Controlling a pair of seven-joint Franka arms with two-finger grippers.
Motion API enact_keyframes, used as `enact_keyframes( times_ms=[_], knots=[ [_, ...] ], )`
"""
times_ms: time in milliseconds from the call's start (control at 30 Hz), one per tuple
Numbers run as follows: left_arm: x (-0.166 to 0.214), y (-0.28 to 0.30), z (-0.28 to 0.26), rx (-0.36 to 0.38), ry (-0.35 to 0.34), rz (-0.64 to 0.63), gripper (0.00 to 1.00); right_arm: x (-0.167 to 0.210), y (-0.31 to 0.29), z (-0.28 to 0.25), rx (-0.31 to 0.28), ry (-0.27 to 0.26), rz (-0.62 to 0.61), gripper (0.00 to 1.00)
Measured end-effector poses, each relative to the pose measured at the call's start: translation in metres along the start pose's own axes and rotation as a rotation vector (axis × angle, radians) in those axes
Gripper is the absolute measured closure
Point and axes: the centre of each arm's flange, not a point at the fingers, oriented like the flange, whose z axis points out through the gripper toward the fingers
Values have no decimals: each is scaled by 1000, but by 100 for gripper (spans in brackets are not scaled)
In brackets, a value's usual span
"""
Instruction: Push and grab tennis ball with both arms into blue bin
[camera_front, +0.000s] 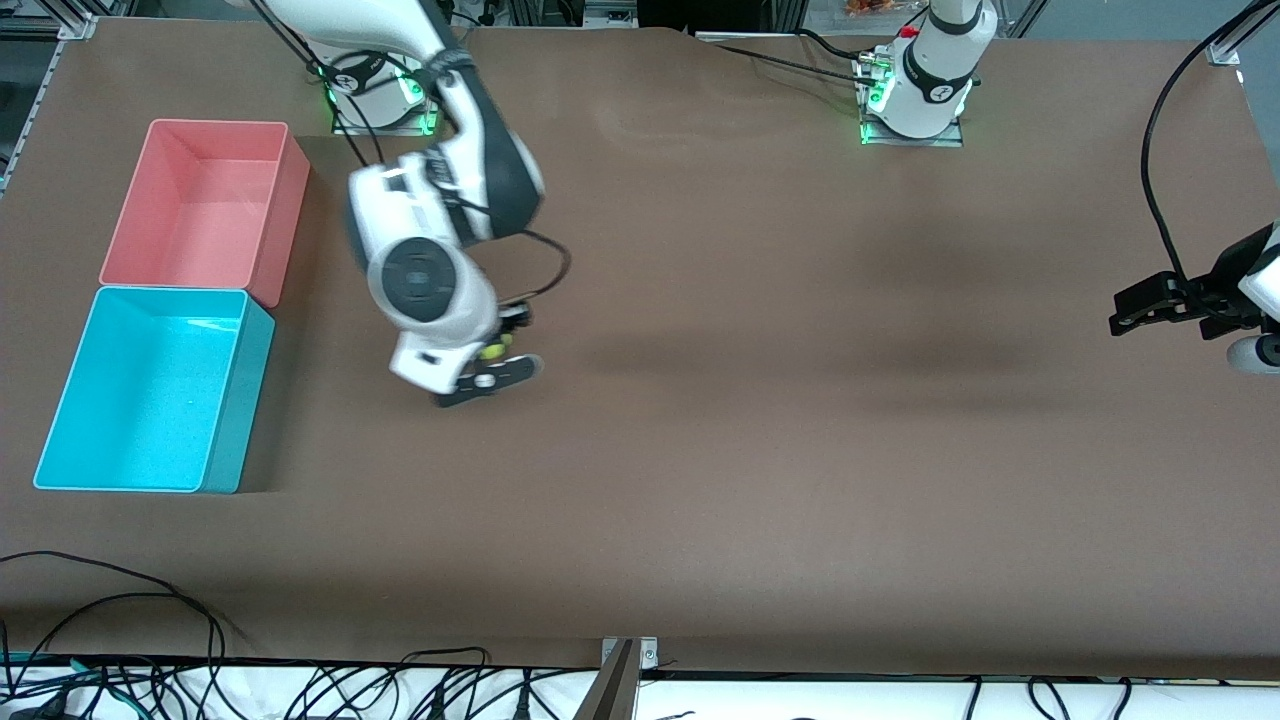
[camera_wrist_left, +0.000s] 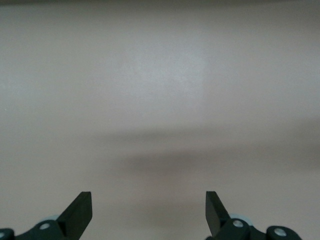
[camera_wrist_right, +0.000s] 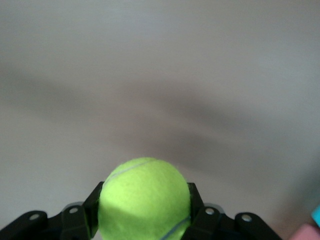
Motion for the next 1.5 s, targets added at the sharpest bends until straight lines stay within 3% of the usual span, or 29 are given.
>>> enact_keyframes(
  times_ms=[567, 1102, 1502],
  knots=[
    [0, 0, 0, 0, -1, 0, 0, -47, 189, -42, -30, -77, 198, 33],
    [0, 0, 0, 0, -1, 0, 0, -102, 377, 29, 57, -183, 232, 33],
    [0, 0, 0, 0, -1, 0, 0, -121, 447, 95, 90, -216, 257, 33]
  ],
)
